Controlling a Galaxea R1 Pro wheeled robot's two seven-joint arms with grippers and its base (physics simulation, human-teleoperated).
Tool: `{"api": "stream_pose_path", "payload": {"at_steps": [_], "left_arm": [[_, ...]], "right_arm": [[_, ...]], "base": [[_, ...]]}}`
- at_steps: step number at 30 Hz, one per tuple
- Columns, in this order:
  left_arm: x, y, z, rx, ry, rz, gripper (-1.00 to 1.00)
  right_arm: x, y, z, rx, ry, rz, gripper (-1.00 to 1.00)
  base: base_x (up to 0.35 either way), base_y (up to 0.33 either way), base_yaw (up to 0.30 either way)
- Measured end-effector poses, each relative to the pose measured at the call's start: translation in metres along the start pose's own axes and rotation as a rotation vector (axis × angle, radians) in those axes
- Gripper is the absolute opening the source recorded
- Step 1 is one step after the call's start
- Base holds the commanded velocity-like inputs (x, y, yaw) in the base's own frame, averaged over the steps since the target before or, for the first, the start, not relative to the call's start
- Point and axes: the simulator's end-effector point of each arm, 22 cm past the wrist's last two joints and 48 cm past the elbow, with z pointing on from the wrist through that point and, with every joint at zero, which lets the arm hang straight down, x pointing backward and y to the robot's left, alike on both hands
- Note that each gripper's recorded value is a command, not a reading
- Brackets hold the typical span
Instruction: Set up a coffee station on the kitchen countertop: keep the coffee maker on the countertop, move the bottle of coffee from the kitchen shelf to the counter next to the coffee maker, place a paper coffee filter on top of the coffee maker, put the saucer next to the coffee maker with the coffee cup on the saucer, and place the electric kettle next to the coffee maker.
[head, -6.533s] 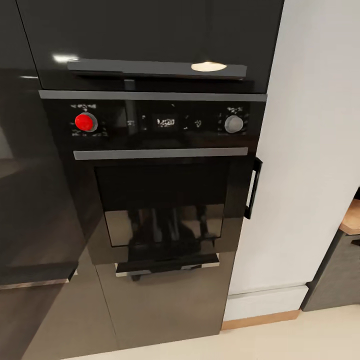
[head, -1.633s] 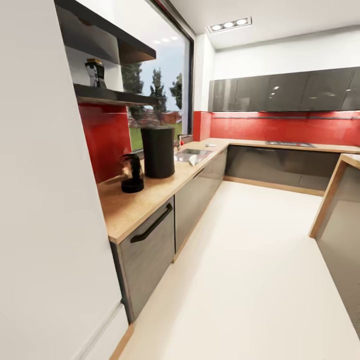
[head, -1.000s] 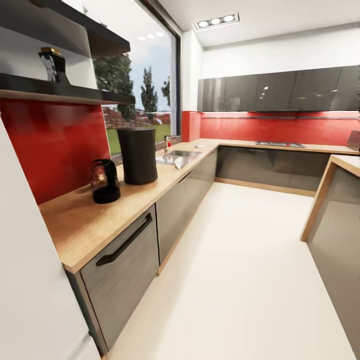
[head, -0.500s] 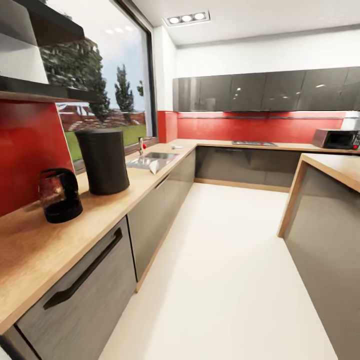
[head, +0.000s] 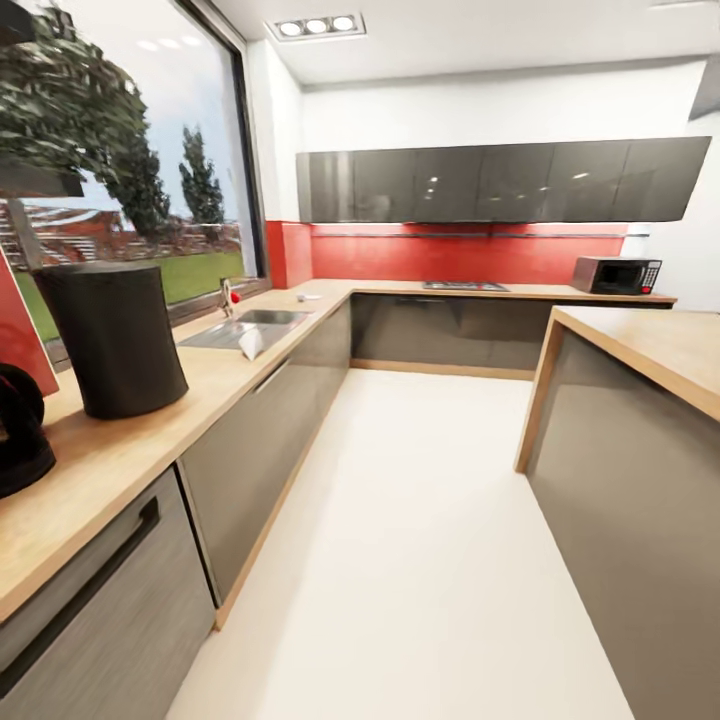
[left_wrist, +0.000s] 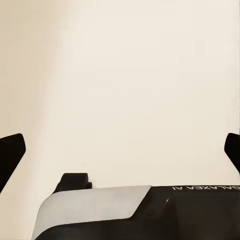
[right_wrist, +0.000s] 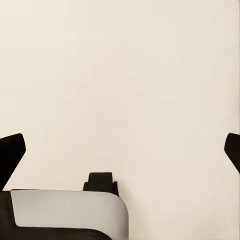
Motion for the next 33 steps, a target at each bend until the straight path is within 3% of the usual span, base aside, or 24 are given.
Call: {"api": "stream_pose_path", "payload": {"at_steps": [18,33], "left_arm": [[-0.0001,0.0,0.0,0.0,0.0,0.0,1.0],[0.0,0.0001,0.0,0.0,0.0,0.0,1.0]], "right_arm": [[0.0003,0.0003,-0.0001,-0.001,0.001,0.0,1.0],[0.0004,0.0002,-0.0001,-0.001,0.001,0.0,1.0]], "base": [[0.323,-0.008,-0.009],[0.326,0.0,-0.244]]}}
